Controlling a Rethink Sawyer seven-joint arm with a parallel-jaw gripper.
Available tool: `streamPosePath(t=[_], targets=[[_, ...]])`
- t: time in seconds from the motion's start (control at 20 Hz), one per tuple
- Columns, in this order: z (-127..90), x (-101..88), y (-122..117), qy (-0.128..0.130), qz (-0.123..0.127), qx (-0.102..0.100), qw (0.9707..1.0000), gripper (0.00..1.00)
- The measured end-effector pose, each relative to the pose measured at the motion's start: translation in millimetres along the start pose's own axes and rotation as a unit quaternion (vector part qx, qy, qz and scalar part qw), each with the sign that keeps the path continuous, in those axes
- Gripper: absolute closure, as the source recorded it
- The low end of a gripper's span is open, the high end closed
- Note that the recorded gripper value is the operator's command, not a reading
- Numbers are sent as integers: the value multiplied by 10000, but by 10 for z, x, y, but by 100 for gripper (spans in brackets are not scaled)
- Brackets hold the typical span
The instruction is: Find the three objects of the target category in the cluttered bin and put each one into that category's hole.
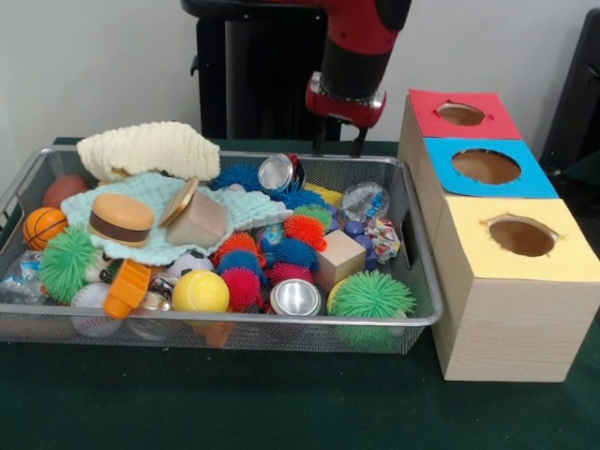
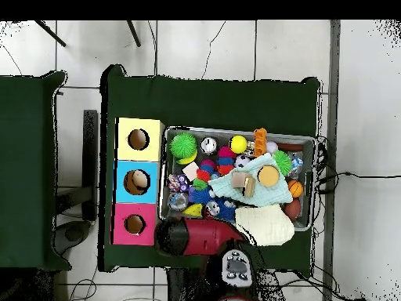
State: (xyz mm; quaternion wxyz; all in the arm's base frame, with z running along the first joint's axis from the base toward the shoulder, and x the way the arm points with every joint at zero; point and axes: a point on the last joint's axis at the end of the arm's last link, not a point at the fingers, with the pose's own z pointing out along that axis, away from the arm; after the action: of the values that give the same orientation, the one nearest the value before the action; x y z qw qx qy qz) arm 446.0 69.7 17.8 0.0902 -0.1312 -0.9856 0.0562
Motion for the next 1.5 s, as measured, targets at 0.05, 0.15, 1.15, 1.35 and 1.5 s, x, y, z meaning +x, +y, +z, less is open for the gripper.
streamPosePath(t=[0.05, 0.15, 1.15, 1.35, 1.5], targets=[[-56, 5, -10, -24, 26, -13, 10000, 0], [-264, -19, -52, -158, 130, -67, 9998, 0], [-1067, -1464, -367, -829, 730, -227, 9936, 0], [-1028, -1755, -398, -976, 761, -229, 9920, 0], [-1011, -1831, -396, -1013, 760, -228, 9917, 0]])
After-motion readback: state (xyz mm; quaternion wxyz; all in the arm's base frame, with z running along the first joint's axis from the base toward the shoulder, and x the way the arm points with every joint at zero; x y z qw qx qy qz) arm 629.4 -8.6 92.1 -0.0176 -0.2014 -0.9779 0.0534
